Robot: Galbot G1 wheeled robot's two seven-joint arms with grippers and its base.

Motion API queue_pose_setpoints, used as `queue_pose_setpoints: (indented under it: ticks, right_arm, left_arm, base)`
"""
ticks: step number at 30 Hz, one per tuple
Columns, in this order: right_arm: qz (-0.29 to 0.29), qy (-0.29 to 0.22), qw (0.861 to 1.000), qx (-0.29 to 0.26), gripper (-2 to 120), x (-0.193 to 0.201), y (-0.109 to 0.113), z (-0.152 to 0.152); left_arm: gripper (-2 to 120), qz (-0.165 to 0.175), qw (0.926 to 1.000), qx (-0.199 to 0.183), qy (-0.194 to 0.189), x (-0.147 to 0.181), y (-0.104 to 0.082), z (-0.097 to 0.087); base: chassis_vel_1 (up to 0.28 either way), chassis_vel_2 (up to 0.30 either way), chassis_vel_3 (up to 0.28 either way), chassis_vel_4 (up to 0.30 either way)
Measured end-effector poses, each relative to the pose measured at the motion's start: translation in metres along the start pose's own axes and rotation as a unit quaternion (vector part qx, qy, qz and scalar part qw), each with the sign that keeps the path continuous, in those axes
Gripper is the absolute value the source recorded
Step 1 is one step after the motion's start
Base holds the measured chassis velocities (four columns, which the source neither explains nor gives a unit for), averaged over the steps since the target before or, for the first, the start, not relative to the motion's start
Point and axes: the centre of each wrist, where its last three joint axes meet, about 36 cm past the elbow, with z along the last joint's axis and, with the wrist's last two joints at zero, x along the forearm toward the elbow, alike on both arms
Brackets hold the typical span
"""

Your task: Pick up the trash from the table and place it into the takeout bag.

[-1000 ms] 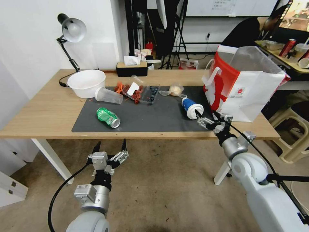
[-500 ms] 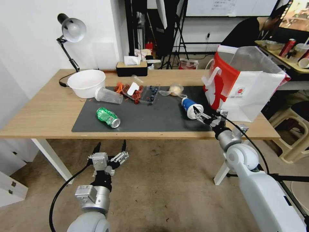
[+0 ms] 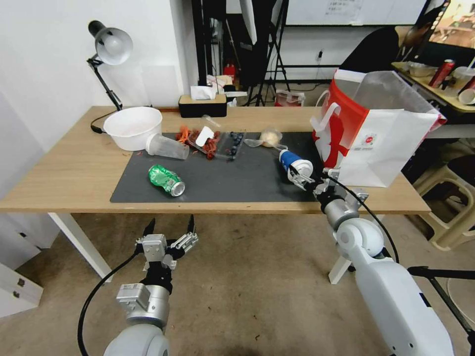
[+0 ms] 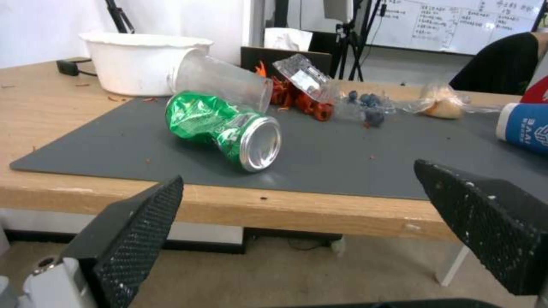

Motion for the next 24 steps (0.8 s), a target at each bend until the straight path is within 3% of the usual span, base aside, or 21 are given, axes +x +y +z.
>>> queue_pose_setpoints:
  ticks: [11,18,20,21,24]
  right_arm:
    - [-0.002,-0.002,1.0,-0.004,65,-0.001,0.005,0.003]
    - [-0.014,-0.022,1.0,-0.007,63,0.004,0.008,-0.006]
    - [-0.055,-0.072,0.996,-0.028,63,0.012,0.017,-0.028]
    - [-0.055,-0.072,0.996,-0.028,63,0.012,0.017,-0.028]
    - [-0.102,-0.152,0.982,-0.052,63,0.02,0.029,-0.067]
  left_arm:
    - [100,-0.002,1.0,-0.001,-0.001,0.0,0.001,0.001]
    - [100,-0.002,1.0,-0.001,-0.001,-0.001,0.001,0.002]
    - [100,-0.002,1.0,-0.001,-0.002,-0.001,0.001,0.002]
    - [100,-0.002,1.0,-0.001,-0.002,-0.001,0.001,0.002]
    - [100,-0.002,1.0,-0.002,-0.004,0.0,0.001,0.003]
  base:
    - [0.0,0.0,0.0,0.0]
    - [0.0,0.0,0.0,0.0]
    - [0.0,0.0,0.0,0.0]
    - [0.0,0.0,0.0,0.0]
    - [0.0,0.0,0.0,0.0]
